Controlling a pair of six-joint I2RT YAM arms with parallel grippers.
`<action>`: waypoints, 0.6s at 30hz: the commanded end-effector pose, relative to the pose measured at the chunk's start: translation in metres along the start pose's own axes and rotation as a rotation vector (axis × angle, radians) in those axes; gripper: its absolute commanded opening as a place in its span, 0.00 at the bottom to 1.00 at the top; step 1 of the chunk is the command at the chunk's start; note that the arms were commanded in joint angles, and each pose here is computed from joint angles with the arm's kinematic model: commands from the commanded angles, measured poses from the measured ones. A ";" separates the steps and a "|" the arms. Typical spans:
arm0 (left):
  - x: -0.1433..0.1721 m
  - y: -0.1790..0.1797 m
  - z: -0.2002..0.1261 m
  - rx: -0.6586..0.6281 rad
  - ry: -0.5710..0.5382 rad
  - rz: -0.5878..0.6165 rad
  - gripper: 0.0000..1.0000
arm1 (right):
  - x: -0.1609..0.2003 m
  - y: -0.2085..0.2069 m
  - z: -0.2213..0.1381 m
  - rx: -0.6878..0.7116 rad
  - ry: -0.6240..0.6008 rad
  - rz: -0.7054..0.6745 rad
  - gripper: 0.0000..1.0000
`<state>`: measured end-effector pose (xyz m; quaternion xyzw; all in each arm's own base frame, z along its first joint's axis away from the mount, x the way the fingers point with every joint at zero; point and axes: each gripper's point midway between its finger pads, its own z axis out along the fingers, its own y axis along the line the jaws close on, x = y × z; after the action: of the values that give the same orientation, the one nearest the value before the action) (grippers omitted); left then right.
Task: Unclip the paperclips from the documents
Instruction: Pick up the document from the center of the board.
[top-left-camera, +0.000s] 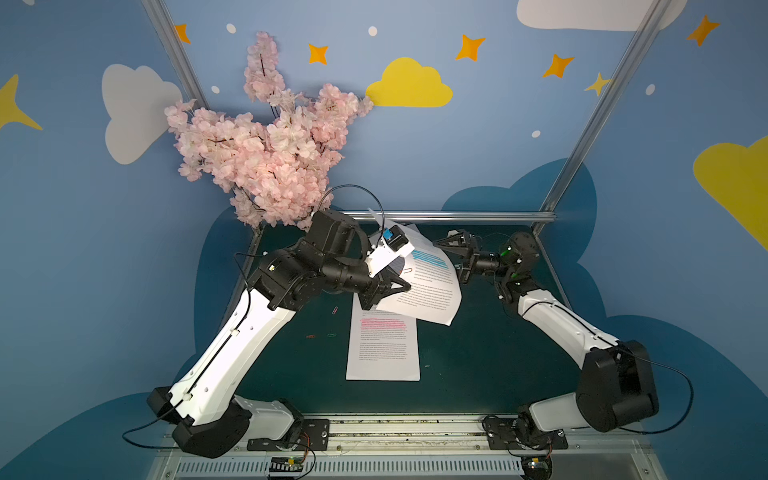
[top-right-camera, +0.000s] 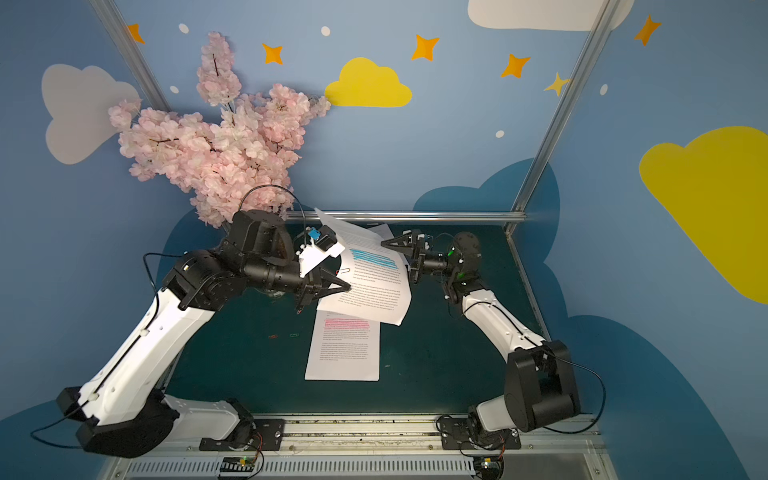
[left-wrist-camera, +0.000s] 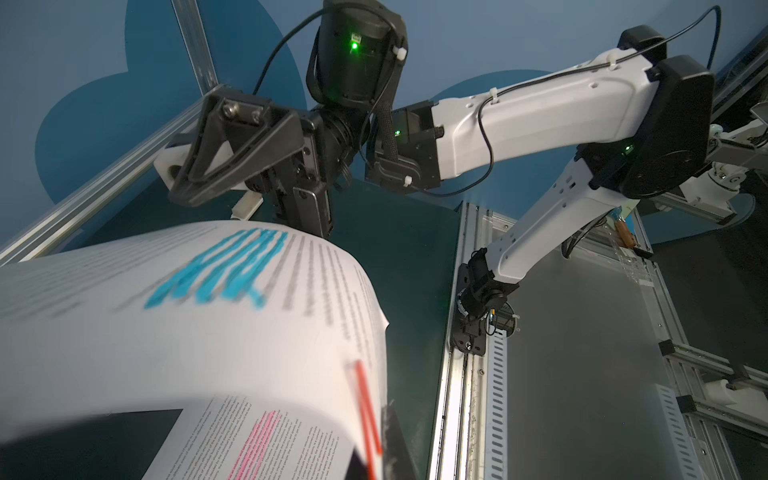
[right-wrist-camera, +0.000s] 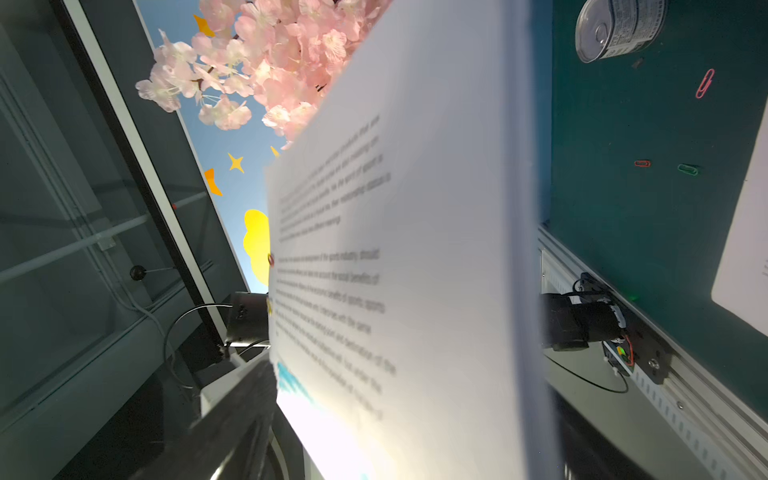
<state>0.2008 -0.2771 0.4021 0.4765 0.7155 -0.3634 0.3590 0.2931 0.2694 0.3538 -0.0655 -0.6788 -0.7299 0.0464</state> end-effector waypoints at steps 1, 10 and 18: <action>0.002 -0.005 -0.005 0.011 -0.031 -0.013 0.04 | 0.014 0.029 -0.001 -0.051 0.001 -0.059 0.81; 0.015 -0.003 -0.009 -0.008 -0.053 -0.056 0.04 | 0.021 0.070 -0.009 -0.089 -0.023 -0.206 0.66; 0.016 0.006 -0.022 -0.048 -0.073 -0.077 0.04 | 0.029 0.088 -0.016 -0.110 -0.038 -0.272 0.69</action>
<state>0.1994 -0.2541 0.3950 0.4307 0.7289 -0.3739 0.3787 0.2892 0.2512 0.4175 -0.0256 -0.6545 -0.7548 -0.0345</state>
